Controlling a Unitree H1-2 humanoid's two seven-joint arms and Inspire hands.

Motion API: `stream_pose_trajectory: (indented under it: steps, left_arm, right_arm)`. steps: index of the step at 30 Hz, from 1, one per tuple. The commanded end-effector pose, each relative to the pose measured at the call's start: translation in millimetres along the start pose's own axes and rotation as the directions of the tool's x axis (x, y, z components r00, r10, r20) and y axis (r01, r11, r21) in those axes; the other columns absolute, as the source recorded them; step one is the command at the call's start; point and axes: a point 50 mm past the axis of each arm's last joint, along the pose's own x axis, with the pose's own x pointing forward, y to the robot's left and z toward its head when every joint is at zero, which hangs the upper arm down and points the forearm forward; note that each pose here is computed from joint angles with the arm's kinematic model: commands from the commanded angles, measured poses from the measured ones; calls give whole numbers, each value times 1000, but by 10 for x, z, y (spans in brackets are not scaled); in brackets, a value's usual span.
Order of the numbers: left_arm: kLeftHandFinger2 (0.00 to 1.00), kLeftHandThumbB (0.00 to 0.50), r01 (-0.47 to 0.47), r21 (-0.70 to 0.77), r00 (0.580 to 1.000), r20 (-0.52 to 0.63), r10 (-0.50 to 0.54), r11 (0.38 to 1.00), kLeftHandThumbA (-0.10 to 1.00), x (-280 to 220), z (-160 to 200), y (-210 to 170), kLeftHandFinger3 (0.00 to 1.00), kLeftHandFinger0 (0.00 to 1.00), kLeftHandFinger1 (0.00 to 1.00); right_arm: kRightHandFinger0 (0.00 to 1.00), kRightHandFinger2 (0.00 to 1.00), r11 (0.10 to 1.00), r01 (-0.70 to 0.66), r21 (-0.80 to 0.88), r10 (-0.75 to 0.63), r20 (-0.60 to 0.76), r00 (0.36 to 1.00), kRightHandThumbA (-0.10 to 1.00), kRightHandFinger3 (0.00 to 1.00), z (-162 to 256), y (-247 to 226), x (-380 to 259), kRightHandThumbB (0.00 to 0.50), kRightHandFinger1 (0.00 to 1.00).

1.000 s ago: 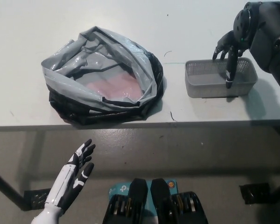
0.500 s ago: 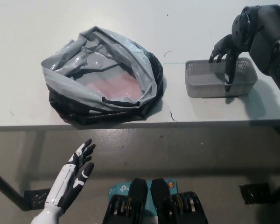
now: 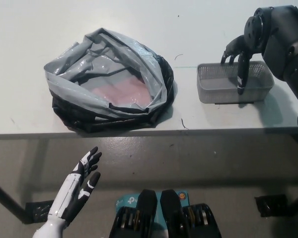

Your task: Use the right hand to pick up a small rectangular container and put it into a plastic bag and lift the bag

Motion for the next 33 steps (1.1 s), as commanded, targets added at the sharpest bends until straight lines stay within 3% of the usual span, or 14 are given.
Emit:
stream_pose_trajectory:
  steps: [1, 13, 22, 25, 32, 33]
  left_arm:
    - [1000, 284, 10, 23, 998, 62, -11, 1000, 915, 72, 139, 57, 1000, 1000, 1000]
    - [1000, 285, 13, 15, 998, 65, -14, 1000, 906, 56, 118, 34, 1000, 1000, 1000]
    - [1000, 295, 13, 7, 999, 46, -13, 1000, 903, -19, 97, -3, 1000, 1000, 1000]
    - [1000, 286, 17, 16, 998, 53, -18, 1000, 908, -17, 91, 6, 1000, 1000, 1000]
    - [1000, 285, 19, 12, 998, 55, -19, 1000, 904, -19, 109, 13, 1000, 1000, 1000]
    - [1000, 291, 19, 8, 998, 52, -19, 1000, 901, -19, 108, 12, 1000, 1000, 1000]
  right_arm:
    - [1000, 1000, 990, 141, 5, -141, -19, 990, 1000, 1000, 36, -449, -365, 500, 1000]
    - [1000, 1000, 992, 116, -40, -117, -16, 993, 1000, 1000, -24, -344, -273, 500, 1000]
    - [1000, 1000, 995, 98, 24, -97, -40, 994, 1000, 1000, -55, -286, -224, 500, 1000]
    - [1000, 1000, 997, 77, -3, -77, -19, 997, 1000, 1000, -63, -266, -217, 457, 1000]
    - [1000, 1000, 993, 107, -45, -108, -16, 994, 1000, 1000, -50, -203, -147, 487, 1000]
    - [1000, 1000, 995, 97, -13, -97, -9, 995, 1000, 1000, -51, -193, -142, 467, 1000]
